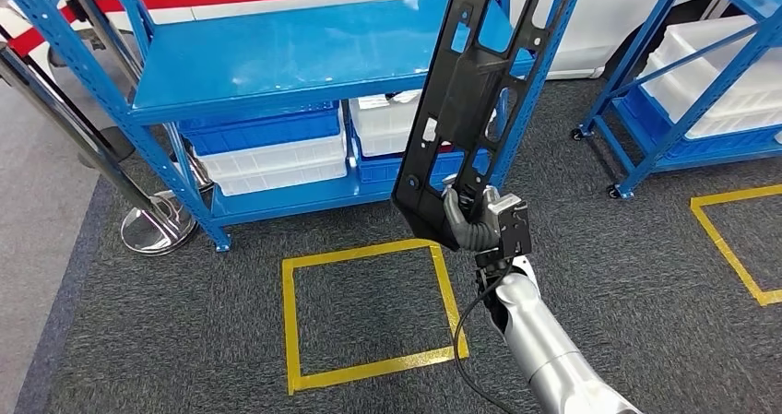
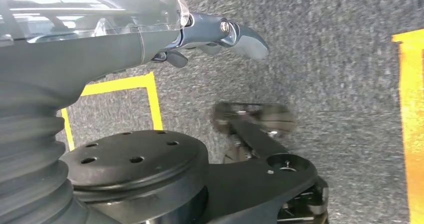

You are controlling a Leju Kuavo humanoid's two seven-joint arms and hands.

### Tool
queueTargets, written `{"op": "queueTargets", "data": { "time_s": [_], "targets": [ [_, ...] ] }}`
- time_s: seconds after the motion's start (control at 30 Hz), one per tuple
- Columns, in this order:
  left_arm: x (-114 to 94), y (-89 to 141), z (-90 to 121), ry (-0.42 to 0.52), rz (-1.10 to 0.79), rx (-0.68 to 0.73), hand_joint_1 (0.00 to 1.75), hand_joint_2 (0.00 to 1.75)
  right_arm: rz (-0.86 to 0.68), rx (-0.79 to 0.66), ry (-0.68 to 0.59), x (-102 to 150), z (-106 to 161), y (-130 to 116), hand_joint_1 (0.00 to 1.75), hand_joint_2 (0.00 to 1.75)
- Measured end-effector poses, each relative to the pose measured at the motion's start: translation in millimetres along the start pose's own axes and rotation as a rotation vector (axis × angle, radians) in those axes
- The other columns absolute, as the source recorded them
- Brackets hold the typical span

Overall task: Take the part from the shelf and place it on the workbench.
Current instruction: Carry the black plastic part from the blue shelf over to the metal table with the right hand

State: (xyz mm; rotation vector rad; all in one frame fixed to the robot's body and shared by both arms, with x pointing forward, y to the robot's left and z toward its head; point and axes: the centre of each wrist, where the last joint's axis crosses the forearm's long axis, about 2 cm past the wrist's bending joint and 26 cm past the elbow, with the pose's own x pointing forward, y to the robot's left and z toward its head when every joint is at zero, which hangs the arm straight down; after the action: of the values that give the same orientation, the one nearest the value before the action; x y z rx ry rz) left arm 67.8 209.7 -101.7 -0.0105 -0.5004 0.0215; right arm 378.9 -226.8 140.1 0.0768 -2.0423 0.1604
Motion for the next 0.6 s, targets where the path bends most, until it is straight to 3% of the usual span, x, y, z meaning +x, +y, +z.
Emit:
{"op": "queueTargets", "data": {
  "time_s": [0.37,0.6],
  "targets": [
    [11,3,-4,-0.004,-0.057,-0.021,0.0,1.75,0.051,-0.147,-0.014,7,30,-53,1.75,1.75],
    [12,2,-4,-0.011,-0.075,-0.033,0.0,1.75,0.056,-0.16,-0.004,6,43,-61,1.75,1.75]
  ]
}}
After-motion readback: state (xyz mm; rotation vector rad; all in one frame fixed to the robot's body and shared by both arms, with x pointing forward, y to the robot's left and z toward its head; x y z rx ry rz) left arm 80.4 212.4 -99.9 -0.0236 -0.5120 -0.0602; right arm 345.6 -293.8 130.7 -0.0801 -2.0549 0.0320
